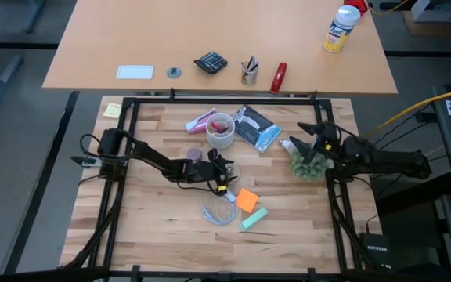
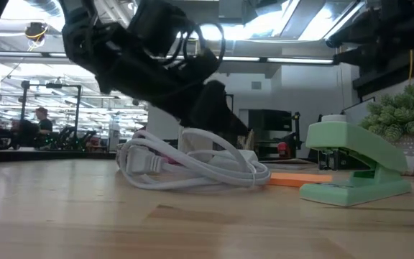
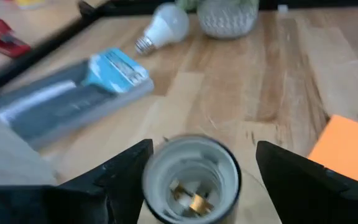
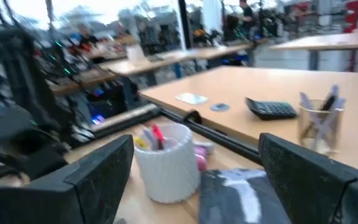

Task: Screw lightbulb
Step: Insert the lightbulb into the lamp

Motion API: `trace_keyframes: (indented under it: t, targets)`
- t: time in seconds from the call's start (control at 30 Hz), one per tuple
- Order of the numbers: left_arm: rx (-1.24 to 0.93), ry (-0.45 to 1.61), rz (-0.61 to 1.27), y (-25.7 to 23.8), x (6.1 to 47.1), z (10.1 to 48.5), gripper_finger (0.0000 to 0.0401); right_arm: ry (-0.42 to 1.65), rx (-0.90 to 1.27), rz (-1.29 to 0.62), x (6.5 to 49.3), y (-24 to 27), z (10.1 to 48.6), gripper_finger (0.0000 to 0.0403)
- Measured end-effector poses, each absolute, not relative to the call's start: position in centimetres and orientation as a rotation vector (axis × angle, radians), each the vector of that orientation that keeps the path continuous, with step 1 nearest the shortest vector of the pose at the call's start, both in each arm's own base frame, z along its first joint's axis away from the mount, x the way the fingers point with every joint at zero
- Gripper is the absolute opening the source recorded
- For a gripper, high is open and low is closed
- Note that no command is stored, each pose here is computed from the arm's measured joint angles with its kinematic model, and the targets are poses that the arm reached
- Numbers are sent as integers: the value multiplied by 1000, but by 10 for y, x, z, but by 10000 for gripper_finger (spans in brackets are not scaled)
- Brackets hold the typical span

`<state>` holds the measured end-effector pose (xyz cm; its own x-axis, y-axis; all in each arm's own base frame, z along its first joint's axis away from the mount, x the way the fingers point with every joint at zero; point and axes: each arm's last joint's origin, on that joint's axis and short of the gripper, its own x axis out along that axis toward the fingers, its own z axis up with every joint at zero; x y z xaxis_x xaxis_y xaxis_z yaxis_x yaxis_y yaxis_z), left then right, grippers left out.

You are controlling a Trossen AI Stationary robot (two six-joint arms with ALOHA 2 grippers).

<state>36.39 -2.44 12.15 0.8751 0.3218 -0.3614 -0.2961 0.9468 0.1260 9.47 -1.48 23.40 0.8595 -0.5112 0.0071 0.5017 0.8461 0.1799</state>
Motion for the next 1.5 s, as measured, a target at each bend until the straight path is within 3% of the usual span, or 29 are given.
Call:
trace_keyframes:
  t: [0.37, 0.83, 1.1, 1.5]
  targets:
    - [119, 450, 408, -20, 350, 152, 274, 175, 85, -704, 121, -18, 282, 351]
    - [93, 445, 413, -20, 348, 156, 274, 593, -47, -823, 173, -39, 319, 351]
    - [78, 303, 414, -21, 354, 170, 274, 825, 66, -751, 198, -79, 308, 351]
    - [89, 335, 413, -20, 348, 179, 274, 1224, 241, -730, 218, -131, 260, 351]
